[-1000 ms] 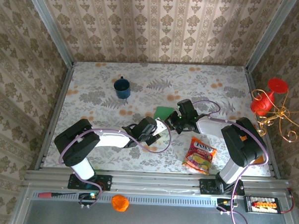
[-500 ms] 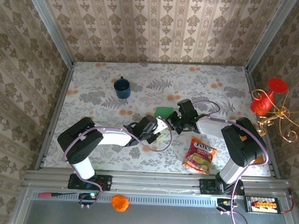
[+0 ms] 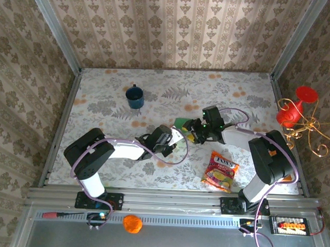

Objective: Fold a paper plane with a square sheet of paper (pick it up from the middle)

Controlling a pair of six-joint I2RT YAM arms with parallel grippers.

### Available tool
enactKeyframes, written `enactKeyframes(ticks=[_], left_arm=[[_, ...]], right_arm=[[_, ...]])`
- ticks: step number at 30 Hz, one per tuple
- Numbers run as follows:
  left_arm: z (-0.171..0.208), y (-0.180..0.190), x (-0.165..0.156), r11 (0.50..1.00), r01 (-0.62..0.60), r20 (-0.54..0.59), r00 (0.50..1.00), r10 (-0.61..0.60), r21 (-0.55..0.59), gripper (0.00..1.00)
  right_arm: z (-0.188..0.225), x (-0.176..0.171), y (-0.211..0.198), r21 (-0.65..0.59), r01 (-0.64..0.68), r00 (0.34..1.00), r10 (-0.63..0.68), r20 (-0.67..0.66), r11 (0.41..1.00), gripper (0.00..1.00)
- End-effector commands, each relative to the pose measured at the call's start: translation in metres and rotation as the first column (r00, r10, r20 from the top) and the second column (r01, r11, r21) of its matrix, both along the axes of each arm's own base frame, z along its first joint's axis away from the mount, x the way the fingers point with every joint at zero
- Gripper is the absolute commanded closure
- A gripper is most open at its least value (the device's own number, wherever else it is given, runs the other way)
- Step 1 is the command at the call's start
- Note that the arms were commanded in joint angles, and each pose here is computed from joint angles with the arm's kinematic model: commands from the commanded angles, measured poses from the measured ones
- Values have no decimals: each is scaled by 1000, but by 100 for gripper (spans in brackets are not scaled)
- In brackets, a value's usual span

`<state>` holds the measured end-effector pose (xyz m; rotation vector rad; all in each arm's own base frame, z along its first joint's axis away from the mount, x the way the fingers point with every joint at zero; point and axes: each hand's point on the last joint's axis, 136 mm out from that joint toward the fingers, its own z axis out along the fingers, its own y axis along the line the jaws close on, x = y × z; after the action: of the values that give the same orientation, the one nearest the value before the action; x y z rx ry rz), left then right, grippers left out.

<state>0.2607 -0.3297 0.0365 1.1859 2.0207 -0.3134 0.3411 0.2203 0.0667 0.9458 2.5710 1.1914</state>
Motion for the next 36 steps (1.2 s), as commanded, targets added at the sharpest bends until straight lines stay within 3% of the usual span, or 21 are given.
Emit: enactKeyframes(ticks=[1, 12, 17, 25, 36], left_arm=[[-8, 1, -4, 999, -17, -62, 998, 14, -52, 82], [-16, 12, -1, 977, -120, -234, 969, 76, -178, 82], [-15, 15, 1, 949, -174, -343, 936, 77, -263, 82], [-4, 13, 8, 882, -300, -521, 851, 75, -363, 83], [-2, 8, 9, 812, -462, -715, 694, 80, -358, 85]], right_arm=[[25, 8, -10, -17, -7, 997, 8, 72, 1000, 46], [19, 2, -28, -116, -6, 996, 16, 86, 993, 44], [16, 0, -32, -170, -35, 992, 55, 112, 985, 38], [11, 0, -29, -252, -131, 967, 180, 180, 959, 28], [-11, -2, 1, -339, -311, 911, 380, 161, 888, 26]])
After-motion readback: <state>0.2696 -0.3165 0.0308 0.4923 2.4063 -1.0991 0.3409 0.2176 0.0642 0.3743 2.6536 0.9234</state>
